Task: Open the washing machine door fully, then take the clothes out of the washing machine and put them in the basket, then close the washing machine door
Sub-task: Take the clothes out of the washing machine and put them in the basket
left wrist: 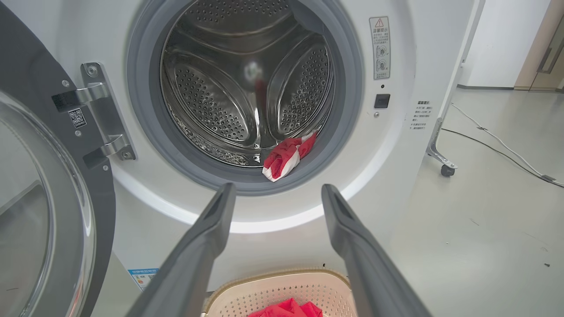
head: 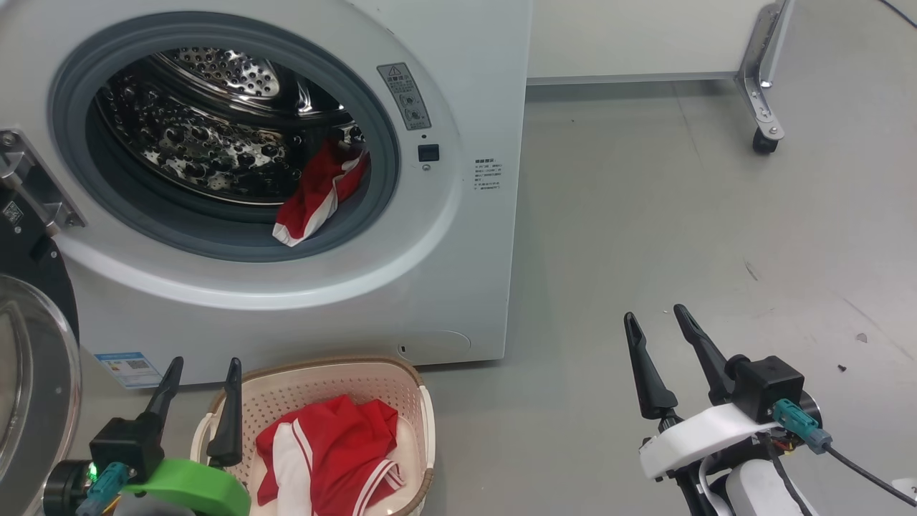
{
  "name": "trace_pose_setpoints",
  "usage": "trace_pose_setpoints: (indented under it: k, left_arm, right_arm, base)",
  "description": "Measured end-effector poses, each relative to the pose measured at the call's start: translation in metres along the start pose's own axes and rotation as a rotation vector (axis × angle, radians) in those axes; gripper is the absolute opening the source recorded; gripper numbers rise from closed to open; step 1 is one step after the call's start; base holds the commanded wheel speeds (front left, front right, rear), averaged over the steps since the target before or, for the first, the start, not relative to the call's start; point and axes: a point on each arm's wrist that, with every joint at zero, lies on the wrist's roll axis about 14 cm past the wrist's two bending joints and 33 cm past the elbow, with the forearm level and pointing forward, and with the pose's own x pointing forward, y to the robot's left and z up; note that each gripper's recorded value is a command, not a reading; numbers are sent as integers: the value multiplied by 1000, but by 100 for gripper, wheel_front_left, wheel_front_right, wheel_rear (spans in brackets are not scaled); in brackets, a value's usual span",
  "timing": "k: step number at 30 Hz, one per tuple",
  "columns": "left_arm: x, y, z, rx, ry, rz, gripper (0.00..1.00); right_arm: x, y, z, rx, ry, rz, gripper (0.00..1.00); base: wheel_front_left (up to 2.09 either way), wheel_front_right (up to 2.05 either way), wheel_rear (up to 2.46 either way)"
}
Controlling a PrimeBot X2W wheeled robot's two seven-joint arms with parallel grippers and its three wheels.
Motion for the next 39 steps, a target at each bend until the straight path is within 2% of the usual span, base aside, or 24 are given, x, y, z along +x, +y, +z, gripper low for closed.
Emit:
trace_pose_setpoints:
  k: [39]
  left_arm:
    - [-9,-7,-1,-9,-3,-11,100]
  right_arm:
    - [-6,1,-7,7,19,4,100]
  base:
    - [0,0,0]
